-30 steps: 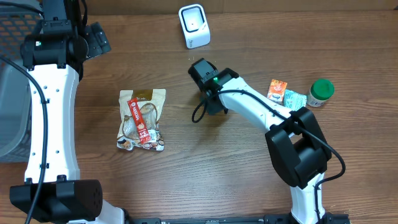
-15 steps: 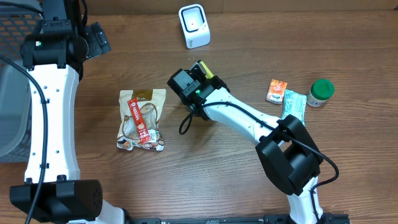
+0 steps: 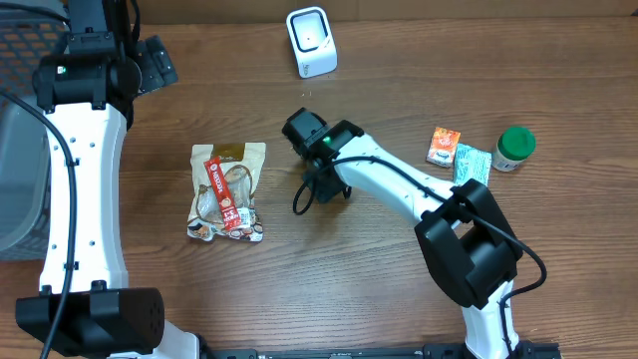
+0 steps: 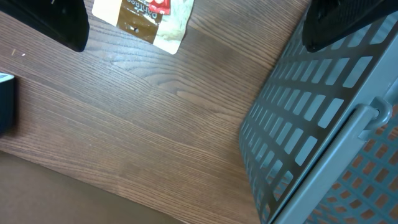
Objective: Scan the item barcode
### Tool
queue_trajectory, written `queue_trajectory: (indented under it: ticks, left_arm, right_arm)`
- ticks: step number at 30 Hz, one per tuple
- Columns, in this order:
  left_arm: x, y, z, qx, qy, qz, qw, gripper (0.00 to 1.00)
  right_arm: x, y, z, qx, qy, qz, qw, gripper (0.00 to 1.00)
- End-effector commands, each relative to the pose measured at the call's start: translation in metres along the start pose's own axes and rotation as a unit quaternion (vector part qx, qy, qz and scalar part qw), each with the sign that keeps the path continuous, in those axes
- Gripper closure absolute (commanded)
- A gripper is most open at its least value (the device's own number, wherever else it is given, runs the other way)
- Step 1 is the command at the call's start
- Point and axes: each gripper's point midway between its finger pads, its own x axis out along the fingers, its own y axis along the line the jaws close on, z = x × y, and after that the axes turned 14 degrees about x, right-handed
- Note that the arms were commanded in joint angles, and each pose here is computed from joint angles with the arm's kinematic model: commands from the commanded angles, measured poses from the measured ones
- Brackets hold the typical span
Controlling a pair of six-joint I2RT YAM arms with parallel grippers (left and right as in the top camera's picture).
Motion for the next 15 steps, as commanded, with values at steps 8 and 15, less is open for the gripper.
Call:
queue_trajectory:
  ticks: [8, 15]
  left_arm:
    - [0.0021, 0.0010, 0.0019, -0.007, -0.001, 0.006, 1.000, 0.00]
    - [0.0021, 0.0010, 0.0019, -0.007, -0.001, 0.006, 1.000, 0.00]
  right_arm:
    - [0.0032, 0.0089, -0.0019, 0.029, 0.010, 0.040, 0.999, 0.80]
    - [0.0040, 0.0036, 0.0036, 0.031, -0.003, 0.028, 0.999, 0.93]
